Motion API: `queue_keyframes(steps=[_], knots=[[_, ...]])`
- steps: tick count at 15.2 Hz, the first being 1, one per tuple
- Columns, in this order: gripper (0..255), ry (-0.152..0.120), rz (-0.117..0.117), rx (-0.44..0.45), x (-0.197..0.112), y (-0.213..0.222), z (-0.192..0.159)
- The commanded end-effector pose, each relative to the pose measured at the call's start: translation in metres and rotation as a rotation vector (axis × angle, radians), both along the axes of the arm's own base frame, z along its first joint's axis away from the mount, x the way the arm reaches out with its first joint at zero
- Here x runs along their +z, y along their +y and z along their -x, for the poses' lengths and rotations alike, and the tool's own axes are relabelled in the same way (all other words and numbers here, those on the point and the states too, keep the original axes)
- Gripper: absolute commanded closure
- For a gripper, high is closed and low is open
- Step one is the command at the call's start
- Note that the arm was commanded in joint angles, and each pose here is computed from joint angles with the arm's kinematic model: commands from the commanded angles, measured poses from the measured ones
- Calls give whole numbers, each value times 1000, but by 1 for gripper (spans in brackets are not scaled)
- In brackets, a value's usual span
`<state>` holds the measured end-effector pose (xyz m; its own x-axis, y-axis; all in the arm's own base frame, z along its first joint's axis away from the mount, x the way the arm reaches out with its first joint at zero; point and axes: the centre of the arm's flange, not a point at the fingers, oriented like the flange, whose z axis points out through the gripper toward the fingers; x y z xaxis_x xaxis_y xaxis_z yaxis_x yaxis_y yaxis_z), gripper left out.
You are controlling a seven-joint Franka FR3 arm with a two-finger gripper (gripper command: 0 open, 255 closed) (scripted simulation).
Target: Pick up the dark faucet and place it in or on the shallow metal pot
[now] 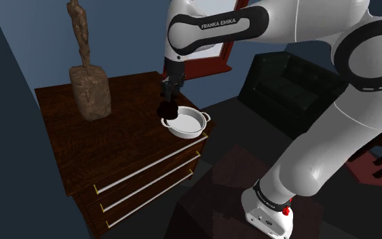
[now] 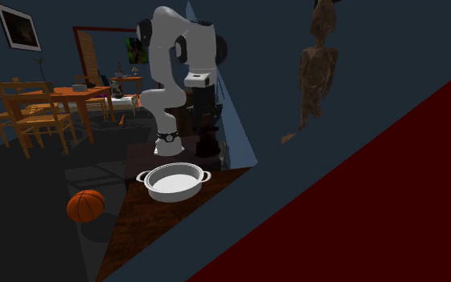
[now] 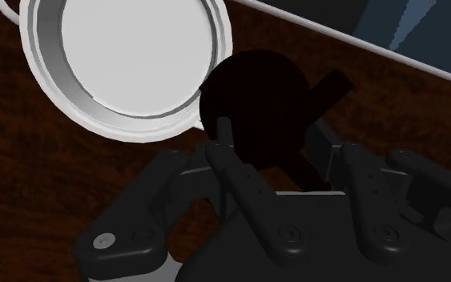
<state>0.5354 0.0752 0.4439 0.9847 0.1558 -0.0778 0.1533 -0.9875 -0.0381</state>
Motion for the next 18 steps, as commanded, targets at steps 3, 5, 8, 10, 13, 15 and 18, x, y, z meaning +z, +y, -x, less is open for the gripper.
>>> queue_keyframes(steps=[3, 5, 8, 10, 13, 15, 18], knots=[[255, 0, 0, 2, 6, -51, 9], [255, 0, 0, 2, 9, -77, 14], [255, 0, 0, 2, 14, -115, 22], [255, 0, 0, 2, 11, -137, 26], [255, 0, 0, 2, -5, -137, 26], [255, 0, 0, 2, -16, -137, 26], [255, 0, 0, 2, -31, -137, 26]])
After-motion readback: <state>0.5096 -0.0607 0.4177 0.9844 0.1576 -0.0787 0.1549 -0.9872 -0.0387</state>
